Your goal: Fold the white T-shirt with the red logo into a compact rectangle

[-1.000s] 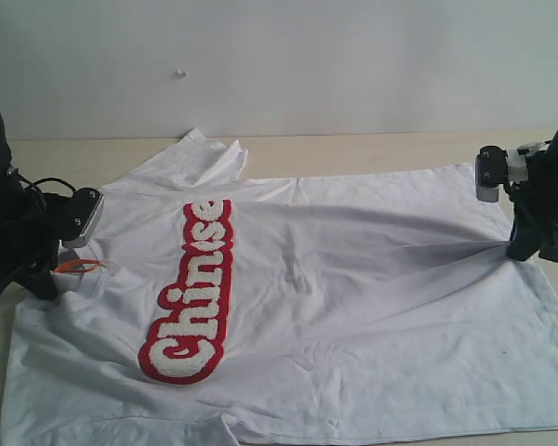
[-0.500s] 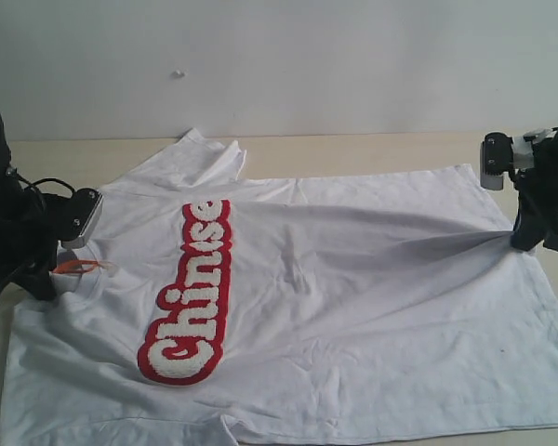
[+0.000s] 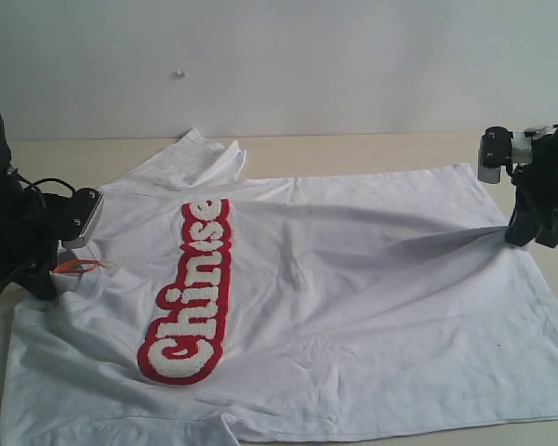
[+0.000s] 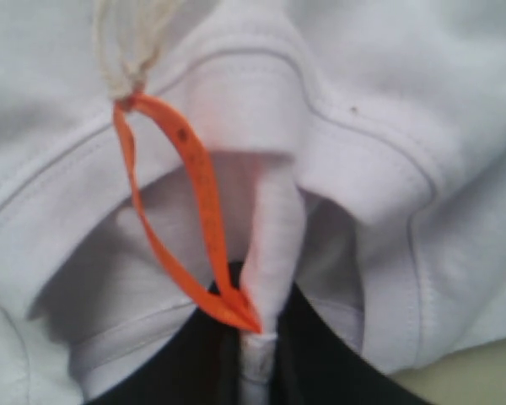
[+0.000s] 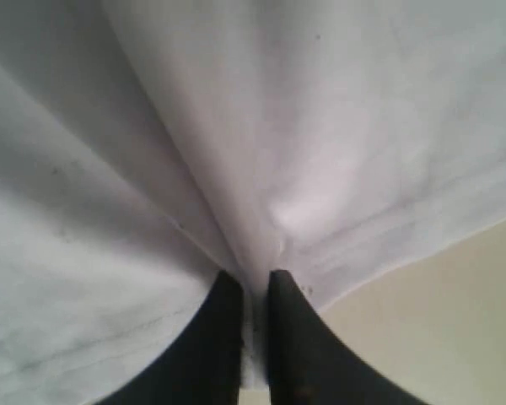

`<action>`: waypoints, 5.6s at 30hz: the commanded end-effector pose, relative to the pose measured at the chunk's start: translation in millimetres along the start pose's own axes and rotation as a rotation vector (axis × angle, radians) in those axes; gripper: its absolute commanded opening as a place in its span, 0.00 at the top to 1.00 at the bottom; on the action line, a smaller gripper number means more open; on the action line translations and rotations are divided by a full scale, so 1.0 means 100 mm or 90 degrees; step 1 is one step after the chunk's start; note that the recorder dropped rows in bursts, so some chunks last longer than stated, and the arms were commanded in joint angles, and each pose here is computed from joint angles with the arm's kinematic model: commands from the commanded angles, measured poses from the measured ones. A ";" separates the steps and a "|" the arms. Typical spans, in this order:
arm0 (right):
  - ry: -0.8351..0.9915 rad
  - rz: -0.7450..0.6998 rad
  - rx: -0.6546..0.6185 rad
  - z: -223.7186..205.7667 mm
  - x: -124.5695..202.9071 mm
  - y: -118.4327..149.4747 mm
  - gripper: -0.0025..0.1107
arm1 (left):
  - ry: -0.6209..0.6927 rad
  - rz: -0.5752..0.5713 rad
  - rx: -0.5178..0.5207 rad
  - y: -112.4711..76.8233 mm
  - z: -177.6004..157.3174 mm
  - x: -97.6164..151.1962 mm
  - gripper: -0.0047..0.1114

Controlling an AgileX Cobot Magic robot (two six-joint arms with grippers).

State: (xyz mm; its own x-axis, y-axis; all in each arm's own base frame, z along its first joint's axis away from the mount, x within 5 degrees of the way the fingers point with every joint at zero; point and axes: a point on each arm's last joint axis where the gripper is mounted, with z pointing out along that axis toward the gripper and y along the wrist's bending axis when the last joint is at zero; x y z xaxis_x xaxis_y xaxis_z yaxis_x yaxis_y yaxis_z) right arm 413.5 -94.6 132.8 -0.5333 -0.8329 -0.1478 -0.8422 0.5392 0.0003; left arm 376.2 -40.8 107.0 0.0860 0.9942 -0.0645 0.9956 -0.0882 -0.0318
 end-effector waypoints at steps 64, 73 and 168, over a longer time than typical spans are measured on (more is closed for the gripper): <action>-0.152 0.003 0.225 -2.21 -0.15 0.82 0.98 | 0.041 -0.390 -0.588 -0.53 -2.62 0.15 0.96; -0.302 0.052 0.224 -2.77 -0.23 1.36 0.98 | -0.098 -0.604 -0.716 -1.26 -3.28 0.14 0.96; -0.185 0.386 0.045 -0.45 -0.68 0.17 0.98 | -0.012 -0.575 0.233 -0.64 0.02 -0.32 0.96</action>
State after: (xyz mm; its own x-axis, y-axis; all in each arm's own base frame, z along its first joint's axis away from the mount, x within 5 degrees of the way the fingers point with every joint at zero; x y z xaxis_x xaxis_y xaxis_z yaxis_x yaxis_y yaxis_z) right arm 435.4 -35.9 184.0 -0.8561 -0.3089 -0.4144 -0.3750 0.9230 0.0867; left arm 320.6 -70.6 106.6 -0.7124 0.6990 0.0620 0.6320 0.6775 -0.3762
